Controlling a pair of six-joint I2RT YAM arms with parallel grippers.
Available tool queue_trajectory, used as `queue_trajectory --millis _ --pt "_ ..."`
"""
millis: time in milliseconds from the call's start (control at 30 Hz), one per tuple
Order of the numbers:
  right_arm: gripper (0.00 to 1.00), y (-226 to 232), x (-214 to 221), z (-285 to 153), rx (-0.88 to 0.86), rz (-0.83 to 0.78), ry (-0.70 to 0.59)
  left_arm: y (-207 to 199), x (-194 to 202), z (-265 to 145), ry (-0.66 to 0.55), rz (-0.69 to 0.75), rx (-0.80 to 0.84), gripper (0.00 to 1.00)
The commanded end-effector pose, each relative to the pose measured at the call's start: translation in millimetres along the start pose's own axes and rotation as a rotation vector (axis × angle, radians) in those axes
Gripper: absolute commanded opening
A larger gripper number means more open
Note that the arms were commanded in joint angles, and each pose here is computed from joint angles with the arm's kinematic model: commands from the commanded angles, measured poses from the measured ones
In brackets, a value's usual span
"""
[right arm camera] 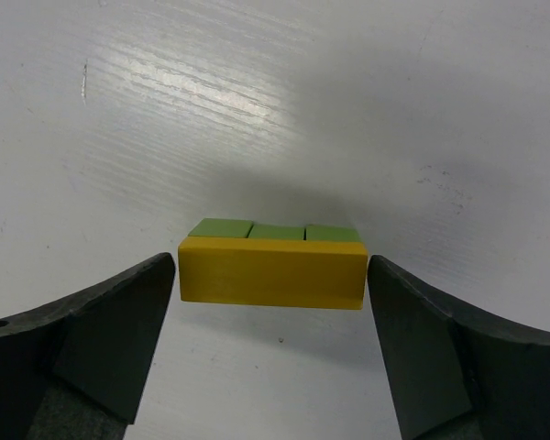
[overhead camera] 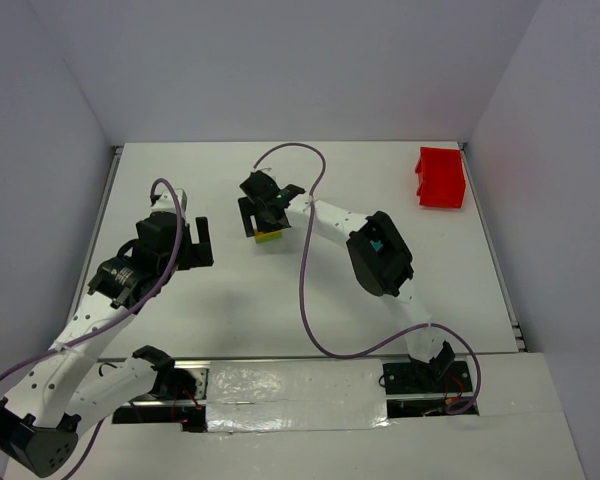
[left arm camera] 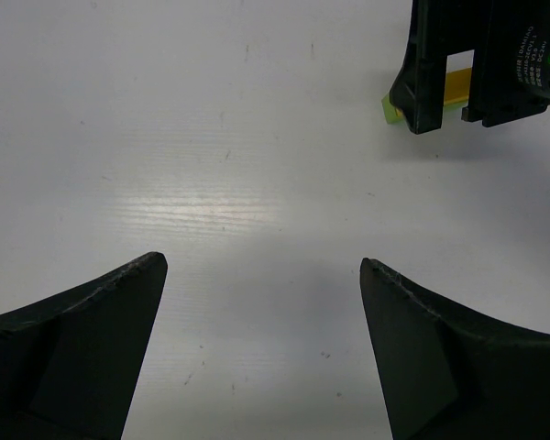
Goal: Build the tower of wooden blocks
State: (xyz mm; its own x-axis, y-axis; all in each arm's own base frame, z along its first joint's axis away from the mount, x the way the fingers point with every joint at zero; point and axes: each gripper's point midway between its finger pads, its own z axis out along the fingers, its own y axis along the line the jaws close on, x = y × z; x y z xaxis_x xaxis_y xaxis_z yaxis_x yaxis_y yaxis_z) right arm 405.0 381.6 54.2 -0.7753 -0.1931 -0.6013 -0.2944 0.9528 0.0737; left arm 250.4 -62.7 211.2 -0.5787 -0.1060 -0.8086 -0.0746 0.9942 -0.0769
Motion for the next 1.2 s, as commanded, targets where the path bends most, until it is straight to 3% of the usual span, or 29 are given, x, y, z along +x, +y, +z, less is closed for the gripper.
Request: queue_trajectory --millis 0,33,300,433,467,600,733,933,1033,1167 --pt "0.93 11 -29 -28 -0.041 0.031 -0.084 -2 -6 0 -0.027 0.002 0.014 0.99" --pt "1.00 14 -32 -31 -0.055 0.029 -0.089 -2 -6 0 -0.027 0.002 0.014 1.00" --pt "1.00 13 -59 -67 -0.079 0.038 -0.152 -1 -5 1 -0.026 0.002 0.009 1.00" --pt "1.00 -13 -75 -105 -0.067 0.084 -0.230 0 -6 0 -0.030 -0.001 0.006 1.00" --pt "1.00 -20 -89 -134 -0.092 0.112 -0.284 0 -6 0 -0.031 -0.003 0.003 1.00" --pt "1.00 -81 -75 -148 -0.143 0.239 -0.275 2 -7 -2 -0.038 -0.008 -0.001 1.00" --pt "1.00 -183 -43 -139 0.060 0.445 -0.244 2 -8 -3 -0.044 -0.013 0.000 1.00" --pt "1.00 -266 -4 -134 0.363 0.656 -0.183 1 -7 3 -0.029 -0.021 -0.010 1.00" --pt "1.00 -274 19 -139 0.294 0.715 -0.223 -29 -10 9 0.025 -0.076 0.088 0.96" --pt "1.00 -290 26 -187 0.333 0.749 -0.334 -123 -12 28 0.070 0.033 0.158 0.97"
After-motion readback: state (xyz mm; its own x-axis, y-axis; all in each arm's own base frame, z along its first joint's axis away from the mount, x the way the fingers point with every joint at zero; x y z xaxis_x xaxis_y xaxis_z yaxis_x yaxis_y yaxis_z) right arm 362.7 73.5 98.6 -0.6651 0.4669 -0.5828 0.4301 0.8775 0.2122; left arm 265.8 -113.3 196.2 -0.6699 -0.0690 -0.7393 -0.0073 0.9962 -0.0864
